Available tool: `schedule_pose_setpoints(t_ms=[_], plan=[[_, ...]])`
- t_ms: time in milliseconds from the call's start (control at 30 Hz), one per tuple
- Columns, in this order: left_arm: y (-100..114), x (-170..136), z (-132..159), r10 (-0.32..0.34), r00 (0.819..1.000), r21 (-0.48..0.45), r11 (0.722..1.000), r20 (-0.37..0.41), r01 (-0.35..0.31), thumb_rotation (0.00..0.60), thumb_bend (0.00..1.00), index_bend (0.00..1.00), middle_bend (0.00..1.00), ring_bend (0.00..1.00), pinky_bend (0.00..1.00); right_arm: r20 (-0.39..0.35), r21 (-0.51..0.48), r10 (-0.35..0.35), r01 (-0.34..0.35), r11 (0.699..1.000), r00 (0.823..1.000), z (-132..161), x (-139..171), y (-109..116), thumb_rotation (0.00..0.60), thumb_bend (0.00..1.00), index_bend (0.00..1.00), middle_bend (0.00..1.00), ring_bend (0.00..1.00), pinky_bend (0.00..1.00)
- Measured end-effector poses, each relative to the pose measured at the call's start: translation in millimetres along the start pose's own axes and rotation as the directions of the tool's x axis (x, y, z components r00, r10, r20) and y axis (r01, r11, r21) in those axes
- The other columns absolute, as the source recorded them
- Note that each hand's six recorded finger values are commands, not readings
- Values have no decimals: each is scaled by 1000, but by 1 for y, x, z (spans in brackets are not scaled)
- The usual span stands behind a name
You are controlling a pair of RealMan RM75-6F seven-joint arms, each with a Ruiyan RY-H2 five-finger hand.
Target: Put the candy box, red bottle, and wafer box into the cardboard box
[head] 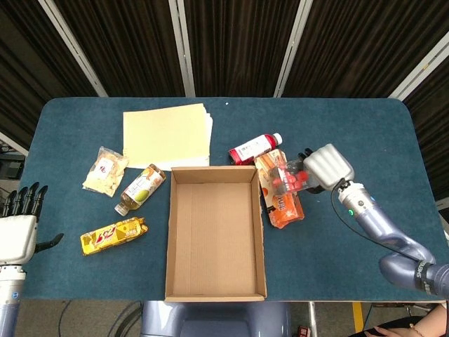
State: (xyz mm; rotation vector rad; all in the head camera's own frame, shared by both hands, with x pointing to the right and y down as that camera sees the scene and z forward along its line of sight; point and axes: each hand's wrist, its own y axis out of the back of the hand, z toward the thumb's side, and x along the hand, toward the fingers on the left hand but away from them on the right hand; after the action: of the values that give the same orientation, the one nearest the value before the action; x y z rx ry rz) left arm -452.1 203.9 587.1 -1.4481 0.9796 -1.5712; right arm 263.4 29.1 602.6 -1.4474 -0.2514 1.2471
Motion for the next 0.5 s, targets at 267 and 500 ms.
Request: schedule_pose_setpoints(t_ms=[267,500], plan=[[-5,0,3,-38,999,-9,999,29,38,537,0,0,0,0,0,-43,21,-146,147,989,988,57,12,86,600,300,755,529,635,774],[-8,-2,3,-55,998,-6,998,36,55,537,0,0,0,0,0,-60,6,-184,184,983,981,94,10,129,600,296,733,507,623,774]])
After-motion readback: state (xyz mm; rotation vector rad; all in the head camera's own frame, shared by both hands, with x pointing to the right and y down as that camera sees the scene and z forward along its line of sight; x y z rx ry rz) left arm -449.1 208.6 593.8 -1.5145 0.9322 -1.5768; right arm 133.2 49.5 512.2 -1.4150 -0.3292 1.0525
